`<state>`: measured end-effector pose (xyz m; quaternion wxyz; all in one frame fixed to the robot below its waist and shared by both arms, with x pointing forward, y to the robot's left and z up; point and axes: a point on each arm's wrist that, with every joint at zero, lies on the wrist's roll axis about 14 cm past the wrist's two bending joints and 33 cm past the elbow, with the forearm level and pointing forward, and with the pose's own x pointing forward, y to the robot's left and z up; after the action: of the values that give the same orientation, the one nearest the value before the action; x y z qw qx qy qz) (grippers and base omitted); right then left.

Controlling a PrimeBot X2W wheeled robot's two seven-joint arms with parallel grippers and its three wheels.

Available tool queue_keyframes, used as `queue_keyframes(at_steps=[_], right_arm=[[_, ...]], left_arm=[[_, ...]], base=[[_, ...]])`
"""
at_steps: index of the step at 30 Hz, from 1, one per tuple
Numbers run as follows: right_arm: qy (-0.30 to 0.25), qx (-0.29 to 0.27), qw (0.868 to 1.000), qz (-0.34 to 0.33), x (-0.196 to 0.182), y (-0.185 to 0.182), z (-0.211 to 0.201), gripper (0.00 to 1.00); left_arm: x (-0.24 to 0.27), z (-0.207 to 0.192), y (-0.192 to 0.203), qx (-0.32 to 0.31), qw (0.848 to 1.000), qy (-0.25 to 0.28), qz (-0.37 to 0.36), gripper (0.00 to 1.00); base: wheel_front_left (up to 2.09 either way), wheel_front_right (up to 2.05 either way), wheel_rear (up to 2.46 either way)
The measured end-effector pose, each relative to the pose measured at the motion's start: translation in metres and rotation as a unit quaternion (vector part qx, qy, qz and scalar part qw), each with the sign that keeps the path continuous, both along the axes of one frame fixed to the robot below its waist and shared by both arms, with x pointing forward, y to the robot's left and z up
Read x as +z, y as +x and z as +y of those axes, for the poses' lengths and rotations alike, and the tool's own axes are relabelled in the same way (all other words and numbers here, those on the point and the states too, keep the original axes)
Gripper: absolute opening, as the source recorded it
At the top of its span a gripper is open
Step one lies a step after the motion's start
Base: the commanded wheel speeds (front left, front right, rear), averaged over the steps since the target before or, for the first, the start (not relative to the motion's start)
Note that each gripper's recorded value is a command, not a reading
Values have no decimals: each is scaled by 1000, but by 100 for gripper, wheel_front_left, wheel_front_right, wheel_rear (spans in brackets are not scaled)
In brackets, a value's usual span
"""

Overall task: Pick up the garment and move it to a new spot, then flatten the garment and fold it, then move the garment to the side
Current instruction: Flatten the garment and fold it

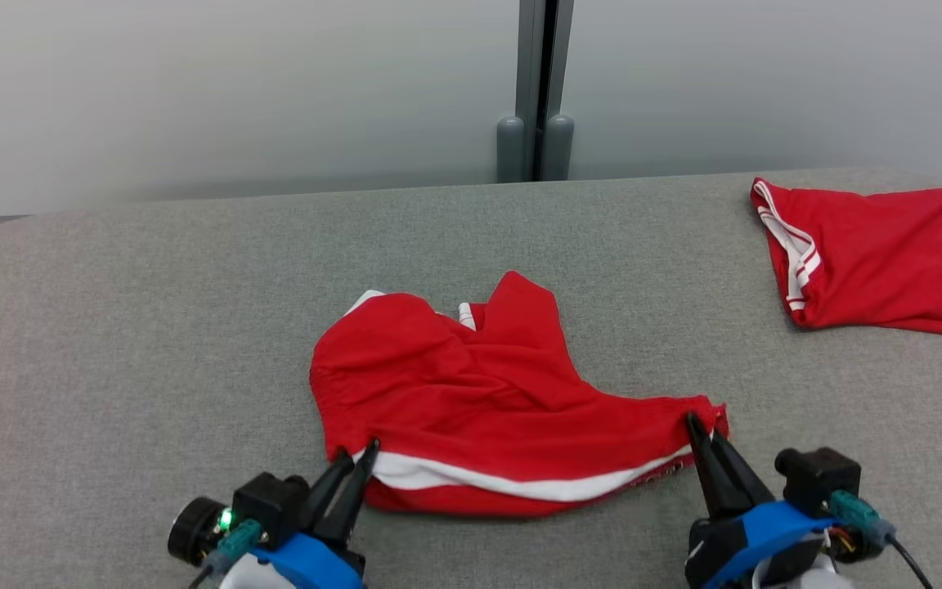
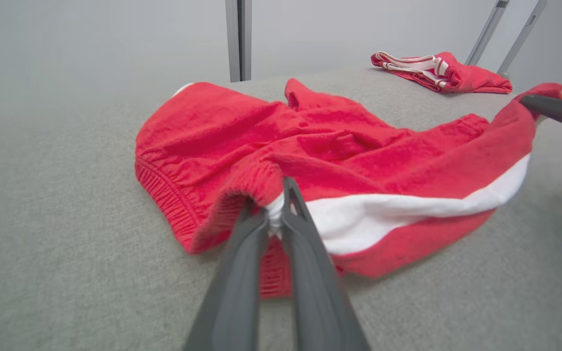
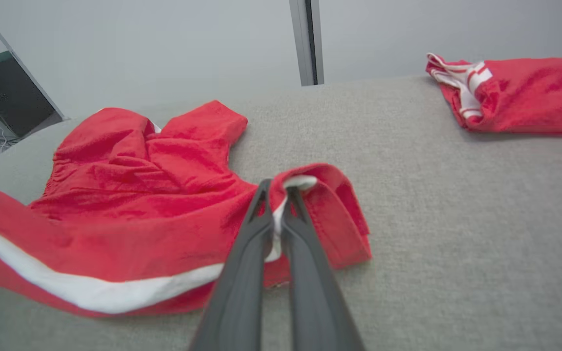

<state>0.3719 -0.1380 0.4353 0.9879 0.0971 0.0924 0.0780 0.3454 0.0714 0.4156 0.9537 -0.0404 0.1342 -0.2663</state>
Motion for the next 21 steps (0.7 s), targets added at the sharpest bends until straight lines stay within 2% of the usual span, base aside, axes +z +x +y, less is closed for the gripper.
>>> queue_keyframes(at_steps=[10, 21], right_arm=[[-1, 21, 995, -96, 68, 81, 13, 0], [10, 33, 986, -166, 135, 199, 22, 0]], left_arm=[[68, 9, 86, 19, 994, -17, -105, 0], [144, 22, 210, 27, 978, -17, -205, 0]], base=[[0, 0, 0], [0, 0, 0]])
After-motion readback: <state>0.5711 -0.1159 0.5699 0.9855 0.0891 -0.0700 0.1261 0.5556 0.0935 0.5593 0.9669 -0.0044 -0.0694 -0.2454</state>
